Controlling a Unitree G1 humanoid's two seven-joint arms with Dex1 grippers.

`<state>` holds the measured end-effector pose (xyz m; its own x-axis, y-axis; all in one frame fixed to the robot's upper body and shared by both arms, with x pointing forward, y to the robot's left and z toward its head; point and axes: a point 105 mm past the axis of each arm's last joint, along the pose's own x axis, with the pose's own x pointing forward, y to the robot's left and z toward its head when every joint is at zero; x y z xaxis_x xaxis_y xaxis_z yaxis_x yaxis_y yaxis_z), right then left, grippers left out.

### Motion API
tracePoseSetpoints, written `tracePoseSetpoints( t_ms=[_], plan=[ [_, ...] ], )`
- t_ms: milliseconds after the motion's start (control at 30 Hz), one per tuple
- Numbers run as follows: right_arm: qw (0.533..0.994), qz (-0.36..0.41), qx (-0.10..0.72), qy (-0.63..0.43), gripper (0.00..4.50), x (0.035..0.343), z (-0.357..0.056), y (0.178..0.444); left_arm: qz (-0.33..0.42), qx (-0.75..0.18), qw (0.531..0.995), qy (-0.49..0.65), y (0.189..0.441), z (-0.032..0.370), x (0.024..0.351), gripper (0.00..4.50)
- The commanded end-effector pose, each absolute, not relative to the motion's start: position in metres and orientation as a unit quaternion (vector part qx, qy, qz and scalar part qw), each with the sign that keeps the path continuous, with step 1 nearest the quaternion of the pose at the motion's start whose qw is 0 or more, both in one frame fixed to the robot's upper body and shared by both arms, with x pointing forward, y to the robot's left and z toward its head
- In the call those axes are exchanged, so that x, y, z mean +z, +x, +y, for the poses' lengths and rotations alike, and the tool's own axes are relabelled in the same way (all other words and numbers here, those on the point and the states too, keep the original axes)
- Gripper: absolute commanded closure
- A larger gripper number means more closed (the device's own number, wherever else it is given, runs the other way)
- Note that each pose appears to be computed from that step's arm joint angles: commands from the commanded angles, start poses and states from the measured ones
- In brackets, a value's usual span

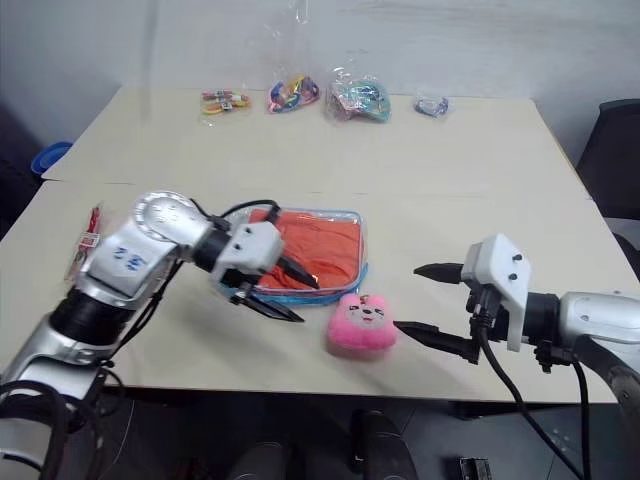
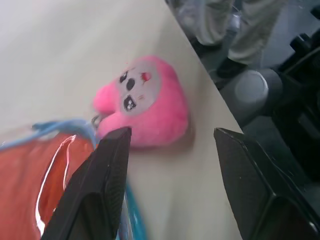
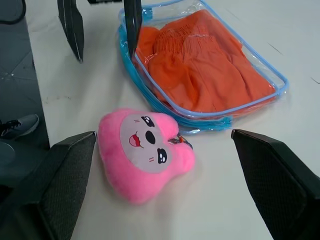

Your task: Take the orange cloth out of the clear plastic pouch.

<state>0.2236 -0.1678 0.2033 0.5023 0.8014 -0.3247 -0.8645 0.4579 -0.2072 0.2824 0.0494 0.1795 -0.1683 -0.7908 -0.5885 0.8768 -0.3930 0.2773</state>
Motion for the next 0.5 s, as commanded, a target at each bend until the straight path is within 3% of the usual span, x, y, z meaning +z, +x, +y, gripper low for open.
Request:
tracePoseSetpoints(
  t_ms=[33,267,400,500],
  plan=[
    [0.853,0.081,0.478,-0.194,0.00,0.213,-0.170,0.216,0.039,-0.774,0.525,0.351,0.282,0.026,0.172,1.70],
    [0.858,0.082,0.471,-0.187,0.00,0.210,-0.166,0.209,0.020,-0.752,0.528,0.393,0.293,-0.003,0.153,1.70],
    [0.861,0.082,0.467,-0.183,0.00,0.209,-0.164,0.209,0.005,-0.746,0.517,0.420,0.293,0.000,0.145,1.70],
    [0.860,0.080,0.470,-0.183,0.00,0.210,-0.161,0.210,-0.001,-0.746,0.516,0.421,0.293,0.002,0.142,2.32]
  ],
)
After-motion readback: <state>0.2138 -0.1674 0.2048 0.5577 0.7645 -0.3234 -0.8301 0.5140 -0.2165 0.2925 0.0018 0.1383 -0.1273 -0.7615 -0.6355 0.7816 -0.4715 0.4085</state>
